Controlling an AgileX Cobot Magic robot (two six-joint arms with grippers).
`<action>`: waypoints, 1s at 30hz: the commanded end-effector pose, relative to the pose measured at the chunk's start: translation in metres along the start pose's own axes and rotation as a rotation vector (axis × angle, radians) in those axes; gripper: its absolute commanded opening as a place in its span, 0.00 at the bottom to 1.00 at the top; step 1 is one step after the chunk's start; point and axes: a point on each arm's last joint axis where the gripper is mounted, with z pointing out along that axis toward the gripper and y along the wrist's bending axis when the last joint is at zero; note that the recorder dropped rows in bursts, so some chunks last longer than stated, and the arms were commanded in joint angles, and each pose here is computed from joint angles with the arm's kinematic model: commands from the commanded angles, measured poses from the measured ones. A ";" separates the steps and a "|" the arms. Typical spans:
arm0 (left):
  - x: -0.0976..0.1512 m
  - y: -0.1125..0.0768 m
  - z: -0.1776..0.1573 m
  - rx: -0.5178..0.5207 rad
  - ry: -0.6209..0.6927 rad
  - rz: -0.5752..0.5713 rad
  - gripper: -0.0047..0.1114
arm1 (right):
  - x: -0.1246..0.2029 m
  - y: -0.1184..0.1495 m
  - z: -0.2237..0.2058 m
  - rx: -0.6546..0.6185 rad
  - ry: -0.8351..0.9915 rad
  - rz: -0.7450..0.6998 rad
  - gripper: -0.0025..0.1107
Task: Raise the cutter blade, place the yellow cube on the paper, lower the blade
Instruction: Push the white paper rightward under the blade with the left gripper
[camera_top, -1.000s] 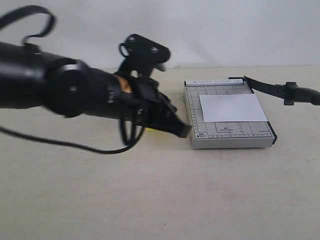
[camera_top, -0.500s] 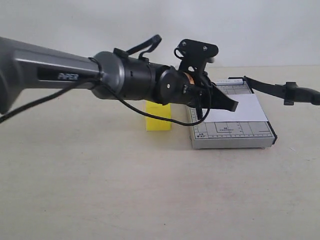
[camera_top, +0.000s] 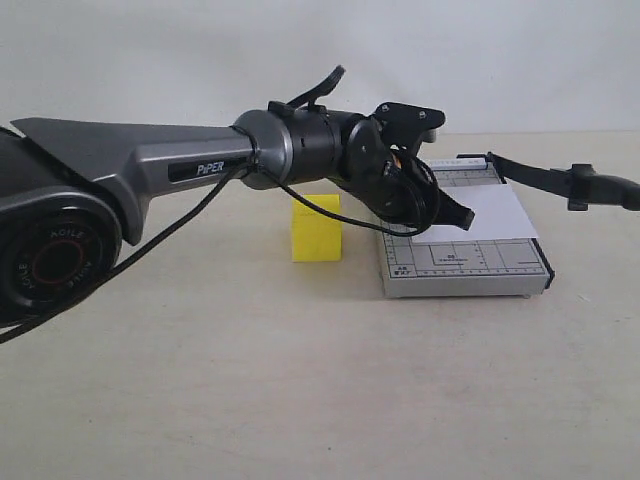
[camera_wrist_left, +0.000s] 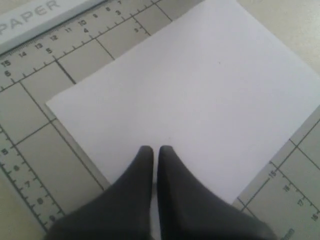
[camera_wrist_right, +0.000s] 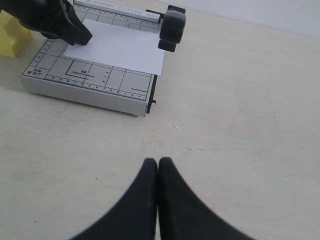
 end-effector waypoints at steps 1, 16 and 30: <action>0.010 -0.007 0.006 0.022 0.060 0.017 0.08 | -0.001 0.000 0.000 0.000 -0.014 0.006 0.02; 0.007 -0.014 0.015 0.096 -0.023 -0.037 0.08 | -0.001 0.000 0.000 -0.004 -0.020 0.014 0.02; -0.016 -0.010 -0.011 -0.041 0.023 -0.084 0.08 | -0.001 0.000 0.000 -0.005 -0.020 0.016 0.02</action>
